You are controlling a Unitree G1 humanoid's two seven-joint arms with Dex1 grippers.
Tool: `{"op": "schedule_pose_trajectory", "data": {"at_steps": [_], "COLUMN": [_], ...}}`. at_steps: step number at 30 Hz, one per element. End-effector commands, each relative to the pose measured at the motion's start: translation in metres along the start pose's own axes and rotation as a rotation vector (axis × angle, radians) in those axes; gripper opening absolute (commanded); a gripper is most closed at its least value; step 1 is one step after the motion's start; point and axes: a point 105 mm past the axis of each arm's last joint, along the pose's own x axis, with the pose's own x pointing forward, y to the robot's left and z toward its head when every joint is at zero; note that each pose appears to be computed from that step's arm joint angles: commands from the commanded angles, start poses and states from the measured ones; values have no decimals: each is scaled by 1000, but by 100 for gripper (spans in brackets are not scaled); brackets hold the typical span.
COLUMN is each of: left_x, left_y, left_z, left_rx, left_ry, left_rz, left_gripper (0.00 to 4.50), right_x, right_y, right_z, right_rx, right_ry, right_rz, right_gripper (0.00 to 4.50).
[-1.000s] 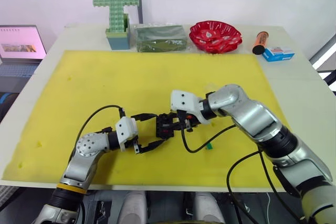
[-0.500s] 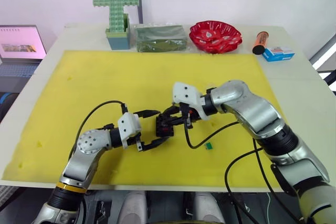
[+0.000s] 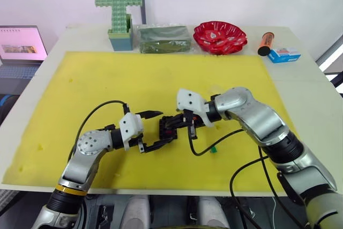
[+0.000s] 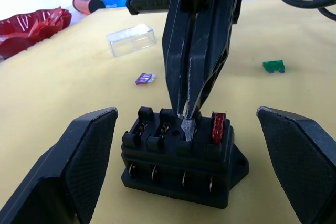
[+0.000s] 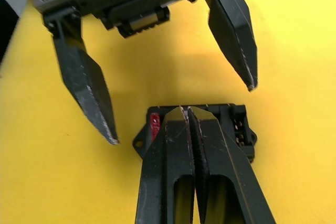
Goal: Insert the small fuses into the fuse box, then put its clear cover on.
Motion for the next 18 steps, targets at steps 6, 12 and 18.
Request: {"op": "schedule_pose_trajectory", "data": {"at_steps": [6, 12, 18], "left_x": [-6, -9, -12], "left_y": [-2, -3, -3], "left_z": [4, -1, -5], "left_rx": [25, 26, 27], "left_ry": [-22, -10, -3], "left_rz": [10, 20, 22], "left_gripper": [450, 450, 450], "right_x": [6, 10, 12], "right_y": [7, 6, 8], "right_z": [-4, -12, -36], "right_rx": [-26, -23, -14], "right_ry": [11, 38, 118], "right_rz": [23, 9, 15], "right_gripper": [8, 8, 8]}}
